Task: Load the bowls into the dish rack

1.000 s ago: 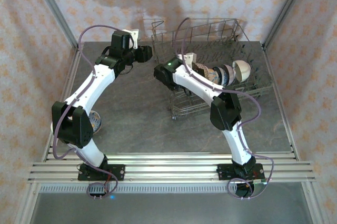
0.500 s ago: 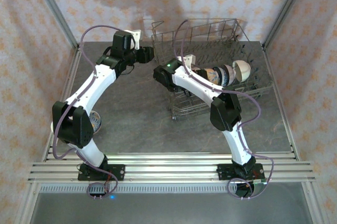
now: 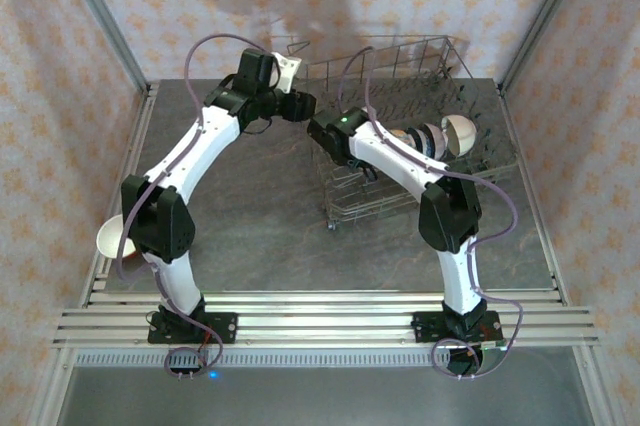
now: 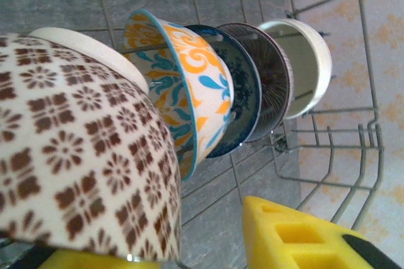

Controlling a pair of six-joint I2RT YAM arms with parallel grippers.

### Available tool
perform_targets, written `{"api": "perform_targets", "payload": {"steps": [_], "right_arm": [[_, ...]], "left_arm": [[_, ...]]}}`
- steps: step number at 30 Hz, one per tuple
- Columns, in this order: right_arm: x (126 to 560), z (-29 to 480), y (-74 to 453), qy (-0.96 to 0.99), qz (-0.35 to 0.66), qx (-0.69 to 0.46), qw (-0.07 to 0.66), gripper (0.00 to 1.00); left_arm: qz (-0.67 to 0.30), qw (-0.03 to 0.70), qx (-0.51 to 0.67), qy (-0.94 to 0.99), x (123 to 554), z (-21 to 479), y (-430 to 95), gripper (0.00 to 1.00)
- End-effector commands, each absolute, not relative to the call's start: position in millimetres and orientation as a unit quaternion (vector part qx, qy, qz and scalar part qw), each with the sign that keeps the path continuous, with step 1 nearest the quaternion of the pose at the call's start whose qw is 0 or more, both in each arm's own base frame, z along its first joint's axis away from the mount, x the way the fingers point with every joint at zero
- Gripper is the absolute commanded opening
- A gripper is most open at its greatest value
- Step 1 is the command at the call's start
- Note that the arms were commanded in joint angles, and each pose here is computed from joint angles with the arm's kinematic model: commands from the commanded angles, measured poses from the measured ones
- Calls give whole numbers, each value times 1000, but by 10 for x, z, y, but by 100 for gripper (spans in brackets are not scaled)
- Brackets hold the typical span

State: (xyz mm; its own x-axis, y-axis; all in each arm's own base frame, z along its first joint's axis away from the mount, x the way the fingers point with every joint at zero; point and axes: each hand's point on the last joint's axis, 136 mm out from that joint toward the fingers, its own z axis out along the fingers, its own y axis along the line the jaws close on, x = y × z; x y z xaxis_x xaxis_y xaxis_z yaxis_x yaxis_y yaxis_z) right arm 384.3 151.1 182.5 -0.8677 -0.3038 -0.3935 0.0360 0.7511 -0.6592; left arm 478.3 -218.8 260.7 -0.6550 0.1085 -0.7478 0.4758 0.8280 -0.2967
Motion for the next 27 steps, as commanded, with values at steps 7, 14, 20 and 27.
{"api": "perform_targets", "payload": {"steps": [7,14,20,27], "right_arm": [[3935,2101,1423,888,-358,-50,285,7],[3844,2362,1299,874,-370,-9,315,0],[3750,2611,1138,851,-400,39,337,0],[3704,2486,1162,835,-440,62,325,0]], "left_arm": [[-241,364,176,882,4793,2641,-2251,53],[-275,392,152,864,4802,2917,-2297,54],[-277,391,141,866,4799,2936,-2285,54],[-281,375,126,874,4757,2799,-2272,54]]}}
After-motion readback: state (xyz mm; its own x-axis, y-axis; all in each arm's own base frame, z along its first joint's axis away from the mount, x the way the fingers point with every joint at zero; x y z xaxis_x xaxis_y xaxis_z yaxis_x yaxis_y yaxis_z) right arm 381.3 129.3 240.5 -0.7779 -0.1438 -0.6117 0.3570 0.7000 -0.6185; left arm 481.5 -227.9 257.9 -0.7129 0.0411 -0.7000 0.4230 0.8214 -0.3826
